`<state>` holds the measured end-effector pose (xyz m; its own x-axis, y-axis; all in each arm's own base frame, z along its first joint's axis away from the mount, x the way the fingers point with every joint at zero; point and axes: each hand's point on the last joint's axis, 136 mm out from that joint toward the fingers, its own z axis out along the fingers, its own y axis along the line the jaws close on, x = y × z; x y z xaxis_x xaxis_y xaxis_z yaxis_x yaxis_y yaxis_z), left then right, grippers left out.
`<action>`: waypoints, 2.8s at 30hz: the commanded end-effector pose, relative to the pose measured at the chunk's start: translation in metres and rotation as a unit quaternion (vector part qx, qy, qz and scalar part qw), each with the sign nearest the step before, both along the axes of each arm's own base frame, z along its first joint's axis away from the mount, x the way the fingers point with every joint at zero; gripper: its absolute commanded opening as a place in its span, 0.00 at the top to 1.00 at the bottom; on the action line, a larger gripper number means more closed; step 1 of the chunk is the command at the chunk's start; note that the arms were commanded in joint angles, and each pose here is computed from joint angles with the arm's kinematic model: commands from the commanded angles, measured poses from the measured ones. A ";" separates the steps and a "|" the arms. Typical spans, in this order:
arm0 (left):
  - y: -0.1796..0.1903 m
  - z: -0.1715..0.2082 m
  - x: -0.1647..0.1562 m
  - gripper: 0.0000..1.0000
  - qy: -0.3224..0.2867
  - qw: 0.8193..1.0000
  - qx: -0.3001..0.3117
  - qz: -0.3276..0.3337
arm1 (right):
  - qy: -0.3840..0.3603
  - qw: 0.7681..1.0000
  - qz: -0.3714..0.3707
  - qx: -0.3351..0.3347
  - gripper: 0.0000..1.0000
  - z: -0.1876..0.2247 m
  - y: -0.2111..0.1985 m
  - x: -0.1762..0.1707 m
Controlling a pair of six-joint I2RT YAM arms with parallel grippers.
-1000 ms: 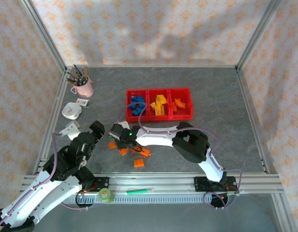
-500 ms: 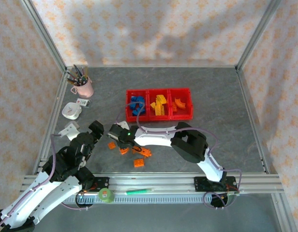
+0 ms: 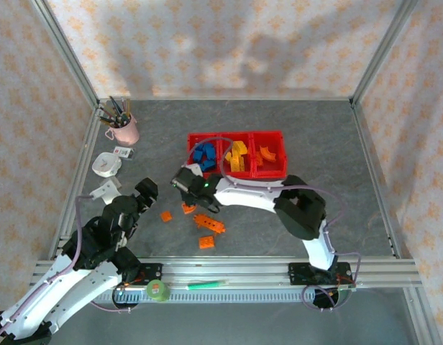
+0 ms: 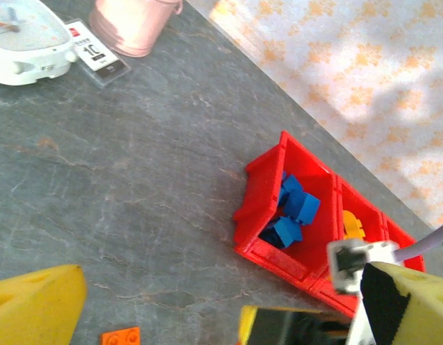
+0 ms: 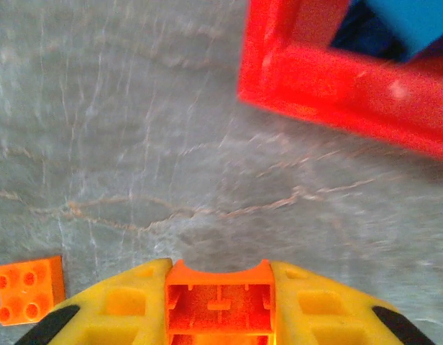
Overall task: Sort the legos into containers by color
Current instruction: Pick up the lego from the bottom-center of the table, then place the lego in the container, then pick up the lego from the bottom-left of the table.
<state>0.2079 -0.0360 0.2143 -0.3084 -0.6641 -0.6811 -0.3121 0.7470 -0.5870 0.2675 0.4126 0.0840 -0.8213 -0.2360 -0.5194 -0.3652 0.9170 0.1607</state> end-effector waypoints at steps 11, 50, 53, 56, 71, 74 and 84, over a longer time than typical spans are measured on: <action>-0.072 0.036 0.030 0.01 -0.038 0.988 -0.005 -0.149 | -0.067 0.990 -0.108 0.056 0.73 0.086 -0.103 0.054; -0.151 0.038 0.079 0.01 -0.049 0.967 -0.018 -0.249 | -0.096 0.948 -0.300 -0.039 0.49 0.064 -0.289 0.213; -0.146 0.039 0.078 0.01 -0.050 0.969 -0.014 -0.242 | -0.097 0.951 -0.290 -0.032 0.46 0.074 -0.281 0.206; -0.137 0.039 0.076 0.01 -0.047 0.973 -0.009 -0.225 | -0.103 0.958 -0.266 -0.021 0.43 0.085 -0.262 0.193; -0.065 0.035 0.032 0.01 -0.011 0.992 -0.004 -0.123 | -0.082 0.992 -0.082 0.044 0.31 0.082 -0.097 0.070; -0.047 0.035 0.018 0.01 0.004 0.995 -0.004 -0.098 | -0.076 0.994 -0.039 0.061 0.29 0.076 -0.058 0.043; 0.001 0.039 -0.022 0.01 0.056 0.998 -0.001 -0.026 | -0.045 0.992 0.086 0.077 0.24 0.035 0.049 -0.037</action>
